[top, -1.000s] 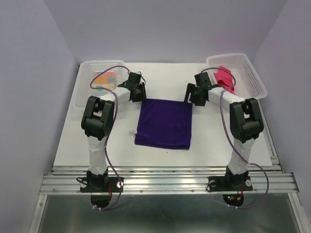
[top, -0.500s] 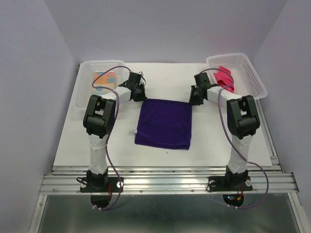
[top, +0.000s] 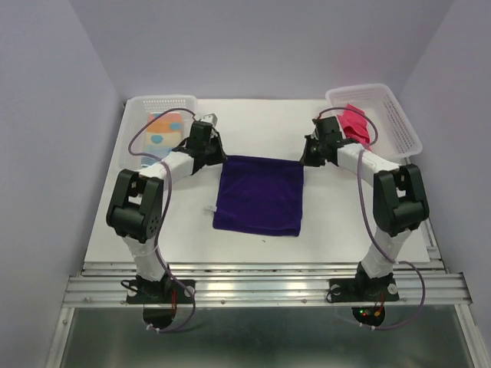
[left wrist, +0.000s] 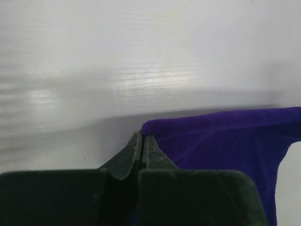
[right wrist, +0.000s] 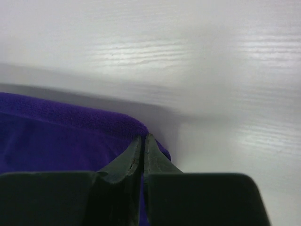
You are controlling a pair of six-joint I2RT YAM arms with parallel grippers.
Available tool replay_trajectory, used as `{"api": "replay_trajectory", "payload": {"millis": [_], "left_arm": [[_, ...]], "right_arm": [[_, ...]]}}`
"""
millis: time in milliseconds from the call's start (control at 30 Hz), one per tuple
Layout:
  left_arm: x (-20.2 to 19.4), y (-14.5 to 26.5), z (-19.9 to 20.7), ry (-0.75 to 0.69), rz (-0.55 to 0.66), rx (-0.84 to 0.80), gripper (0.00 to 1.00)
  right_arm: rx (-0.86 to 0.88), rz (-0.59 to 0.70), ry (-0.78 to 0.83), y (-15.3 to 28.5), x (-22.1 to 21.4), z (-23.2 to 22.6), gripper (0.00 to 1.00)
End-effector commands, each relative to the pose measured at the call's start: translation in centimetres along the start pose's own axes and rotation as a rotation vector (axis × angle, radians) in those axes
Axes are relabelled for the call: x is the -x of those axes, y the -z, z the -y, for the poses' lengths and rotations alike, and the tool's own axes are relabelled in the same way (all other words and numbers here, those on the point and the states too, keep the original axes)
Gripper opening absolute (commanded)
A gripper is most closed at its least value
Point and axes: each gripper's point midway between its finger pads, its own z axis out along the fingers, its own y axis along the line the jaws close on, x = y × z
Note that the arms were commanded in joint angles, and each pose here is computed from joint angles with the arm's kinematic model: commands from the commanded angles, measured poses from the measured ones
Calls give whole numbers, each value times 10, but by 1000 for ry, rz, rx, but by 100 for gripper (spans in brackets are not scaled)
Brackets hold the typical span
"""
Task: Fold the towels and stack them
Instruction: Fold the towel
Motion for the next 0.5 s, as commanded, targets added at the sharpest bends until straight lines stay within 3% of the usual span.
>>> {"api": "replay_trajectory", "payload": {"millis": [0, 200, 467], "left_arm": [[16, 38, 14, 27, 119, -65, 0], [-23, 71, 5, 74, 135, -80, 0], [-78, 104, -1, 141, 137, -112, 0]], "right_arm": [[123, 78, 27, 36, 2, -21, 1], [210, 103, 20, 76, -26, -36, 1], [326, 15, 6, 103, -94, -49, 1]]}}
